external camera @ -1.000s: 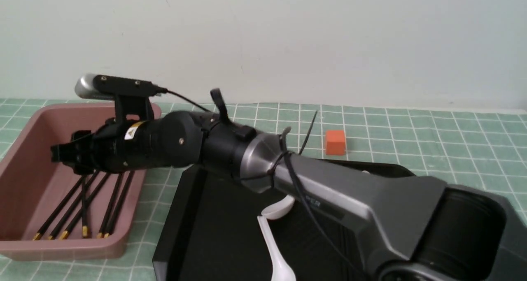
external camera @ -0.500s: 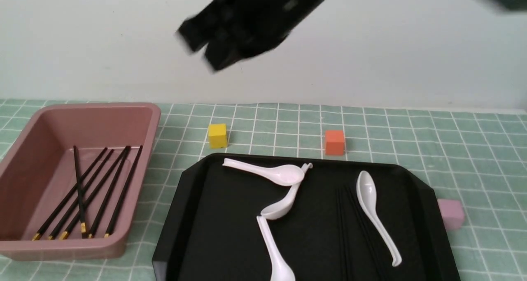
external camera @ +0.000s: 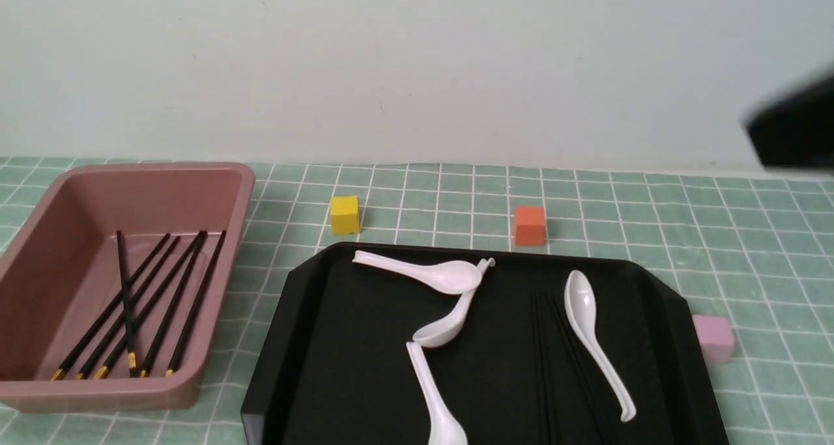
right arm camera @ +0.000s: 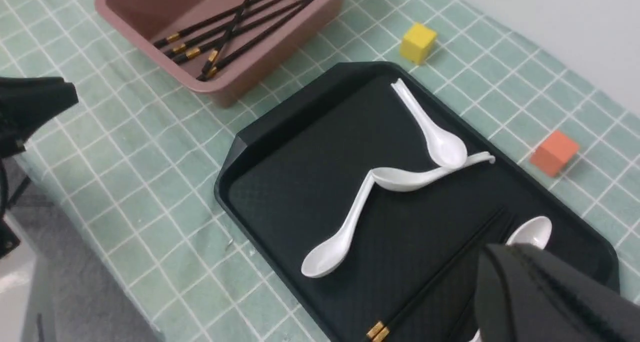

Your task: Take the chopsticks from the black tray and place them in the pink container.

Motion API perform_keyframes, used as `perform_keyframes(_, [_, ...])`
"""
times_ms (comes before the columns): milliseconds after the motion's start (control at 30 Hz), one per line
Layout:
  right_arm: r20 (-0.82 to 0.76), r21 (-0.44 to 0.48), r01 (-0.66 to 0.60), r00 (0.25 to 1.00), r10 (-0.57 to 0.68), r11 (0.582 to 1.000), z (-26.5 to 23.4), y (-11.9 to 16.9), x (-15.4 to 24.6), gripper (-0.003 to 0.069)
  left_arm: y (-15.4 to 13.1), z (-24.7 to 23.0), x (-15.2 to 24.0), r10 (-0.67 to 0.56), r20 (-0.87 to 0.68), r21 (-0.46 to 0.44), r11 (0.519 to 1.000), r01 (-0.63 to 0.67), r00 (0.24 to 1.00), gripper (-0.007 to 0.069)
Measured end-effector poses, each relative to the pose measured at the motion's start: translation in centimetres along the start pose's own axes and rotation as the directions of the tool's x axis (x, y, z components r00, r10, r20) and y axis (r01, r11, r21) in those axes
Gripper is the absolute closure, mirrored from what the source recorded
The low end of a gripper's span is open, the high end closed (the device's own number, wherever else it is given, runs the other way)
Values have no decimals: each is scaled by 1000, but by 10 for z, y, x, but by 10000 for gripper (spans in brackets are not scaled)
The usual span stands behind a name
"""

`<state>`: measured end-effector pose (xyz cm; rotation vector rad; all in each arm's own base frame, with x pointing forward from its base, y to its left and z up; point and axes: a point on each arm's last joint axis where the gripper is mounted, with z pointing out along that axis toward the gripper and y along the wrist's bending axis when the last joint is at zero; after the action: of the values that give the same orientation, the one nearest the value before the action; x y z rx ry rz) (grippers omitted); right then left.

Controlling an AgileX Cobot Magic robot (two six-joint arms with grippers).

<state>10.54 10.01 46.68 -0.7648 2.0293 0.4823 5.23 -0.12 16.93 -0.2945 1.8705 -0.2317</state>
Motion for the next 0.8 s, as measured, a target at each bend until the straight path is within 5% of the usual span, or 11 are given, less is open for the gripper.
perform_keyframes(300, [396, -17, -46, 917, 49, 999, 34, -8, 154, 667, 0, 0, 0, 0, 0, 0, 1000, 0, 1000, 416])
perform_keyframes(800, [352, -13, -61, 934, 62, 998, 79, -12, 222, 661, 0, 0, 0, 0, 0, 0, 1000, 0, 1000, 404])
